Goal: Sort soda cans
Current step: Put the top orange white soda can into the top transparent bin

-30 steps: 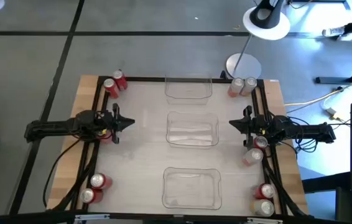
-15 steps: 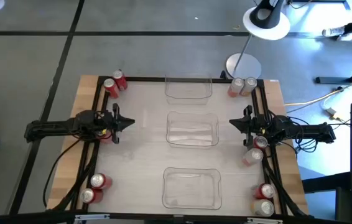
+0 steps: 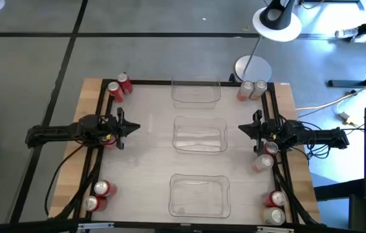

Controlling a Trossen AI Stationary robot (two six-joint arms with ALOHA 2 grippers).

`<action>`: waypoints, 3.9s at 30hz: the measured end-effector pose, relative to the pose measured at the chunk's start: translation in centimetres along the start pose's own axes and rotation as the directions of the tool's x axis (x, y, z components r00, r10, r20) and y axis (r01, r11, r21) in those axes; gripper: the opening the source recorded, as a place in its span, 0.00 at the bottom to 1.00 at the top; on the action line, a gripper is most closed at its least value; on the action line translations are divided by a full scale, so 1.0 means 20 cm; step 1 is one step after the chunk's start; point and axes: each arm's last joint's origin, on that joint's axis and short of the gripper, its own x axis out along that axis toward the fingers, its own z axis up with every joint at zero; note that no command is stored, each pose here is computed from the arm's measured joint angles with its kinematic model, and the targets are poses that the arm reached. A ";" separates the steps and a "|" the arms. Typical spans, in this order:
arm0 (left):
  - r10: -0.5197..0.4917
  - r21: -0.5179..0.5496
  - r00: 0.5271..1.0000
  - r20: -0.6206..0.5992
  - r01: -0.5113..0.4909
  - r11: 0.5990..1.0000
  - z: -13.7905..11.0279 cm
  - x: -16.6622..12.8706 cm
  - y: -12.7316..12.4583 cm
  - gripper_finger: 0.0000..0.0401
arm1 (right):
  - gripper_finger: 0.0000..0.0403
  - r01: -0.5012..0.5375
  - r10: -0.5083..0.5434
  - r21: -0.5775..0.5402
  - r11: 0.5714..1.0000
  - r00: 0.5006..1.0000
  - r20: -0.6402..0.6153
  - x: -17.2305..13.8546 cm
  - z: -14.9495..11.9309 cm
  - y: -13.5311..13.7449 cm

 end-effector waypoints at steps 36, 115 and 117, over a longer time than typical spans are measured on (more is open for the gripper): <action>0.223 -0.120 0.857 0.465 -0.188 0.975 0.24 -0.06 0.04 0.04 | 0.01 0.619 -0.647 -0.335 0.710 0.761 0.035 0.09 0.55 -0.05; 0.318 -0.201 0.897 0.306 -0.265 0.943 0.19 0.00 0.09 0.04 | 0.94 0.497 -0.376 -0.422 0.758 -0.196 -0.906 0.57 0.31 -1.21; 0.318 -0.201 0.898 0.306 -0.265 0.943 0.19 0.00 0.09 0.04 | 0.94 0.483 -0.387 -0.440 0.757 -0.210 -0.898 0.56 0.29 -1.21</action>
